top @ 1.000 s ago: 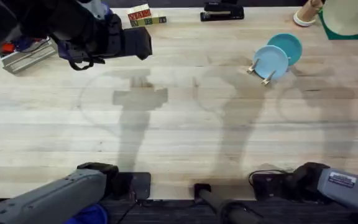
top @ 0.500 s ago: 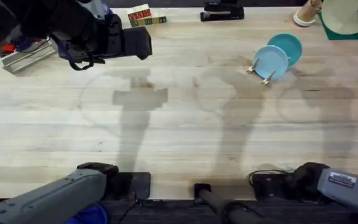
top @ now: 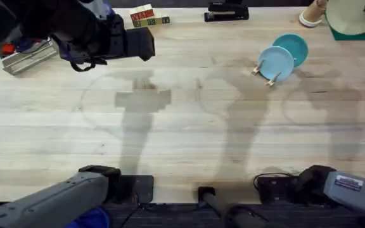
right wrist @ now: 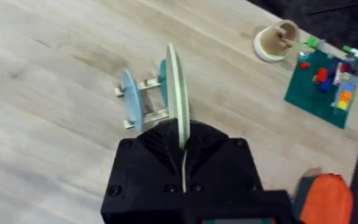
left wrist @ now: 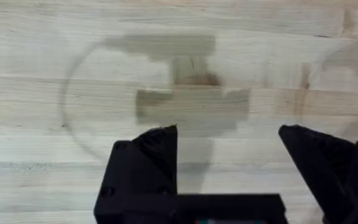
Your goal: Pick up the plates from the table one by one and place each into a slot on the dish rack.
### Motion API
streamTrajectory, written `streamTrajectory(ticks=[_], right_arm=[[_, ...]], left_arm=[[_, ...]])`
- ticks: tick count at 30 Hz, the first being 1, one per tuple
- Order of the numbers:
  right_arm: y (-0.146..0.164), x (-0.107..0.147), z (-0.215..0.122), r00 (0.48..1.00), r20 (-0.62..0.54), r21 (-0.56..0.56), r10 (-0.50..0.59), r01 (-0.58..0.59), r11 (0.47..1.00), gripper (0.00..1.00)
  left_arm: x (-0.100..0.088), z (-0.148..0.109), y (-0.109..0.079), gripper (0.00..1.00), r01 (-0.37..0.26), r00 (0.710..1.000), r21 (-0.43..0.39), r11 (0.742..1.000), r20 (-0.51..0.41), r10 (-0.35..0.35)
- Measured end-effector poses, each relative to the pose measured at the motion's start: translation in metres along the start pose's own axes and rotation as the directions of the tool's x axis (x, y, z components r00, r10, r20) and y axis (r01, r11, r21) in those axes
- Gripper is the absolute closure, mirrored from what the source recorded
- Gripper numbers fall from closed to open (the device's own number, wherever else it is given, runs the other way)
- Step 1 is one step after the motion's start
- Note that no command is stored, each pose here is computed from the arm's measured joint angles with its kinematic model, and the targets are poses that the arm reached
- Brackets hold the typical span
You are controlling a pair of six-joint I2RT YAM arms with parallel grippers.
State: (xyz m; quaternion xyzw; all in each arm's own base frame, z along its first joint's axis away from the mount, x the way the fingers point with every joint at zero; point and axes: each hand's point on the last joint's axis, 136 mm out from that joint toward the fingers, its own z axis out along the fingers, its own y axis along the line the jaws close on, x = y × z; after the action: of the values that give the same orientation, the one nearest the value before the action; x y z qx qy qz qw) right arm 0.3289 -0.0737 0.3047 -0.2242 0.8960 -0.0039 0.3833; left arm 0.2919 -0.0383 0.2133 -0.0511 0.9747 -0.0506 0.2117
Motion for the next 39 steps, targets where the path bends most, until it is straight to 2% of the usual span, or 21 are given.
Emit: streamTrajectory(ticks=[5,17,23,33,39], right_arm=[[0.010,0.008,0.000,0.999,-0.030,-0.043,0.022,-0.024,0.999,0.969],[0.013,0.011,0.000,0.999,-0.045,-0.054,0.031,-0.034,0.998,0.970],[0.009,0.022,0.014,0.994,-0.098,-0.074,0.050,-0.057,0.996,0.969],[-0.004,0.029,0.036,0.991,-0.118,-0.098,-0.063,0.051,0.994,0.970],[-0.008,0.039,0.056,0.986,-0.145,-0.141,-0.086,0.066,0.988,0.970]], left_arm=[[0.000,0.000,0.000,0.007,0.000,1.000,0.000,1.000,0.000,0.000],[0.000,0.000,0.000,0.007,0.000,1.000,0.000,1.000,0.000,0.000],[0.000,0.000,0.000,0.006,0.000,1.000,0.000,1.000,0.000,0.000],[0.000,0.000,0.000,0.007,0.000,1.000,0.000,1.000,0.000,0.000],[0.000,0.000,0.000,0.007,0.000,1.000,0.000,1.000,0.000,0.000]])
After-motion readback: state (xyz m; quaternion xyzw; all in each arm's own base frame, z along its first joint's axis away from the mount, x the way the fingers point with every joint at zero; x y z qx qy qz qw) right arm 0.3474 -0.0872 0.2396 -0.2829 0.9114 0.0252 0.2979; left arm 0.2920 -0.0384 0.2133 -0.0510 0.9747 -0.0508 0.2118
